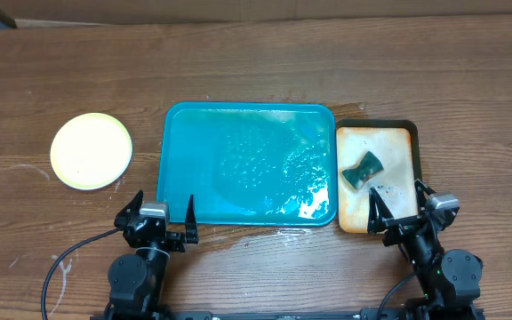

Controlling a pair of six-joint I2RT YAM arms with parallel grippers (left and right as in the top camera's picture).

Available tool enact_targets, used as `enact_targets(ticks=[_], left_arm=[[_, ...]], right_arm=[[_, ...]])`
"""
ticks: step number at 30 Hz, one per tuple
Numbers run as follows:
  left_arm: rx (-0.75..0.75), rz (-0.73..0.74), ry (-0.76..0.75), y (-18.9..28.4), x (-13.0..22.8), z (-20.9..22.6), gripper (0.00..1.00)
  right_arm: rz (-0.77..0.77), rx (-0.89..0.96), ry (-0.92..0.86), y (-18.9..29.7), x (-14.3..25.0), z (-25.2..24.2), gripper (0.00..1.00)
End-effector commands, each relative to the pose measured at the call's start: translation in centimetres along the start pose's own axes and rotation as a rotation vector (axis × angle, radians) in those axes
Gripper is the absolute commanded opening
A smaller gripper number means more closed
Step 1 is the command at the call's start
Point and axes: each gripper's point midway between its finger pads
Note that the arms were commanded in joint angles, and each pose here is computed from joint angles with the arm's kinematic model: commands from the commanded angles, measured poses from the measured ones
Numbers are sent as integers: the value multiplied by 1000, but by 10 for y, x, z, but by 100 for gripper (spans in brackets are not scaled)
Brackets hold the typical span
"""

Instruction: Clean dirty plates on tray and stack at the side

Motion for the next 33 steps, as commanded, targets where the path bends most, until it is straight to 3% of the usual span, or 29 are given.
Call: enact_targets(ticks=[1, 6, 13, 33], left_arm=[[15, -12, -20, 0, -2, -3, 100], [15, -12, -20, 0, -2, -3, 100], [15, -12, -20, 0, -2, -3, 99], [15, -12, -20, 0, -2, -3, 100]], right_arm=[[-20, 23, 9, 0, -3, -4, 100], [-21, 26, 11, 0, -3, -5, 100], [-2, -46, 157, 1, 1, 8, 100], [-3, -46, 160, 1, 1, 8, 100]])
Point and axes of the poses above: each gripper's point midway between its finger pads, its own y axis back along the fingers, its own z axis along the line the jaws close on, x = y × z, and after that the axes turned 8 degrees about -y, right-handed
